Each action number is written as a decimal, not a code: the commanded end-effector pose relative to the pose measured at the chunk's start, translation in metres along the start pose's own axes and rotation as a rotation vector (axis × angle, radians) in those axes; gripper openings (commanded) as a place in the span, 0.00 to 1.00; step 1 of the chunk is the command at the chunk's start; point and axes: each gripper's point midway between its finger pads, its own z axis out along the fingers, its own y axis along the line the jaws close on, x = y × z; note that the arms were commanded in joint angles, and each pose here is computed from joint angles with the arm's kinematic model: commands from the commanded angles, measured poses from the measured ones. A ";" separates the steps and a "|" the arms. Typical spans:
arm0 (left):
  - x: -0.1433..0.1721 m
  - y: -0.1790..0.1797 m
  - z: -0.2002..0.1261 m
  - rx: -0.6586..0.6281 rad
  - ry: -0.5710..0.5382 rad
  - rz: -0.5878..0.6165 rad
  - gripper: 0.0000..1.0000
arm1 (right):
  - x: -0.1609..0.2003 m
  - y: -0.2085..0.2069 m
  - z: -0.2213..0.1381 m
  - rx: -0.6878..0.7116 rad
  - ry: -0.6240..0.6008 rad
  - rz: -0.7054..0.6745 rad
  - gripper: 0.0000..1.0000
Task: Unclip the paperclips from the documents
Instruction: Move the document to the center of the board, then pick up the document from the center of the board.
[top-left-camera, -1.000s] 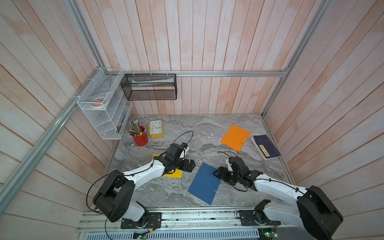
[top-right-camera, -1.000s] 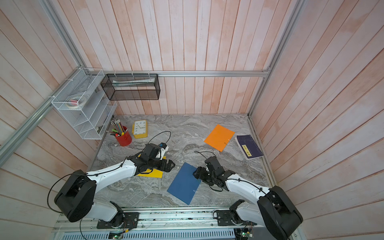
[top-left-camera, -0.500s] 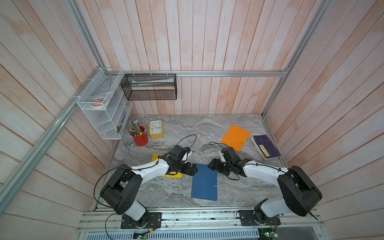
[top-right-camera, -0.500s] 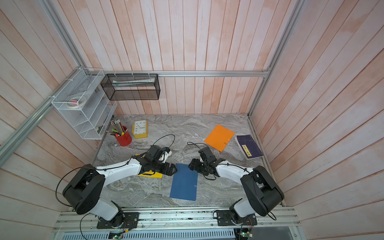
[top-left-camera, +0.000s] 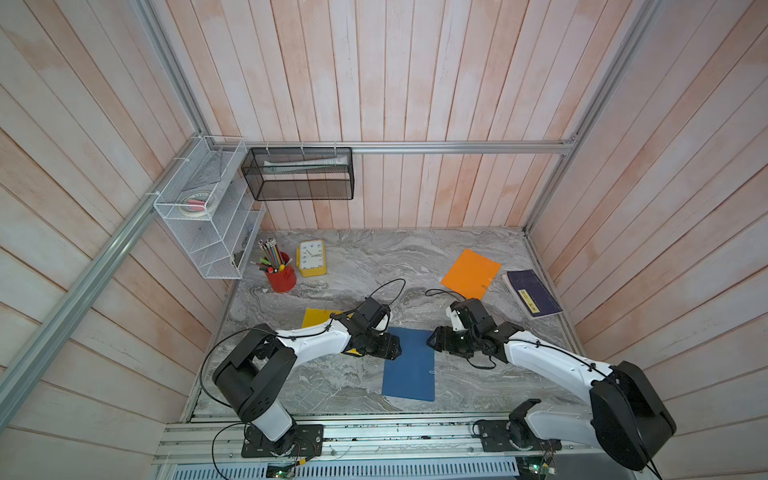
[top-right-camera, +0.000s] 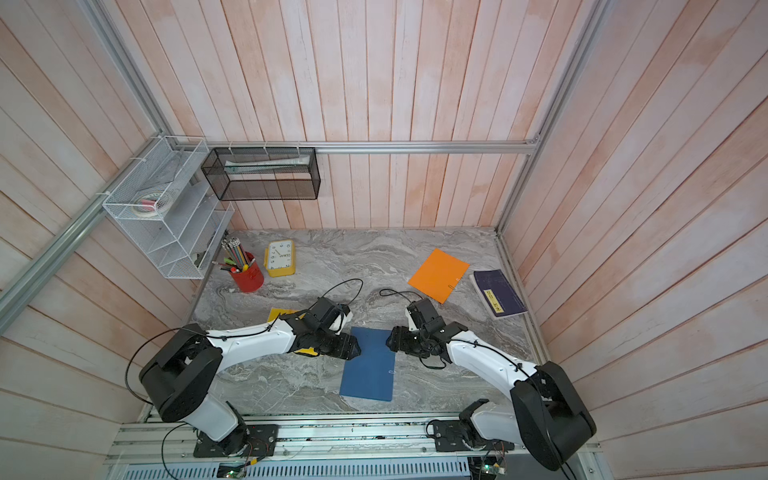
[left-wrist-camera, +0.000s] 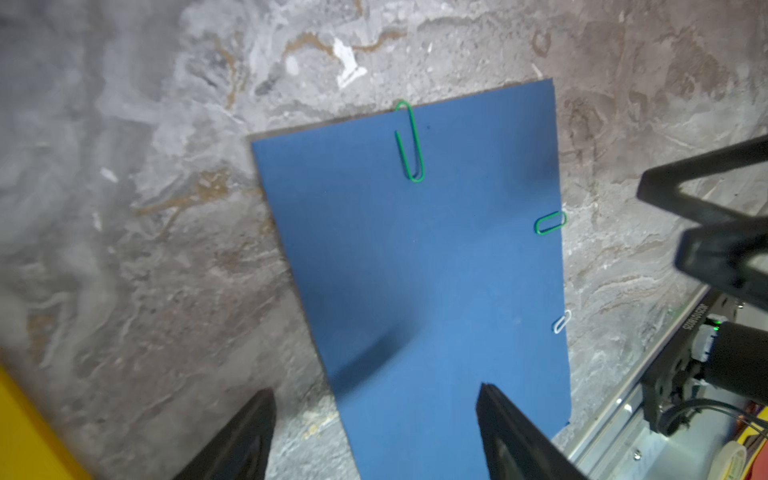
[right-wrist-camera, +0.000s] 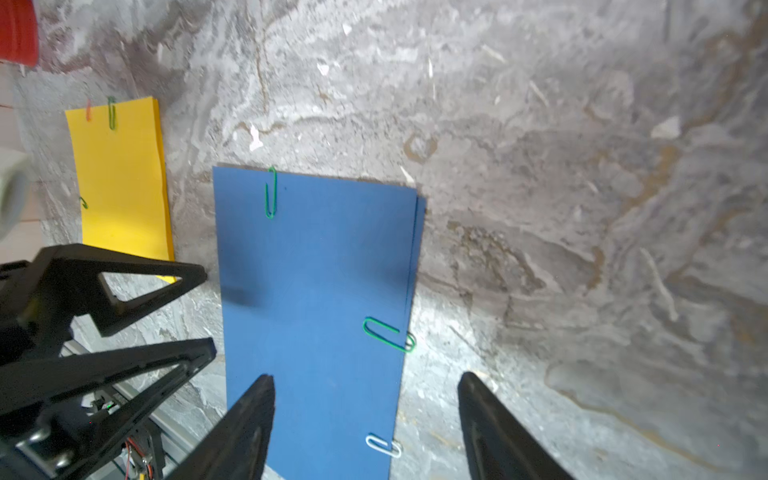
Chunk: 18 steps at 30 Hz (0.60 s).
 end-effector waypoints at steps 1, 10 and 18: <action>0.002 0.000 0.010 -0.029 0.030 -0.051 0.75 | 0.017 -0.006 0.003 0.006 0.060 -0.008 0.71; 0.008 -0.013 0.021 -0.030 0.089 -0.061 0.68 | 0.032 -0.008 0.013 -0.012 0.103 -0.007 0.70; 0.003 -0.016 0.008 -0.044 0.057 -0.081 0.66 | 0.041 -0.015 0.013 0.000 0.117 -0.005 0.71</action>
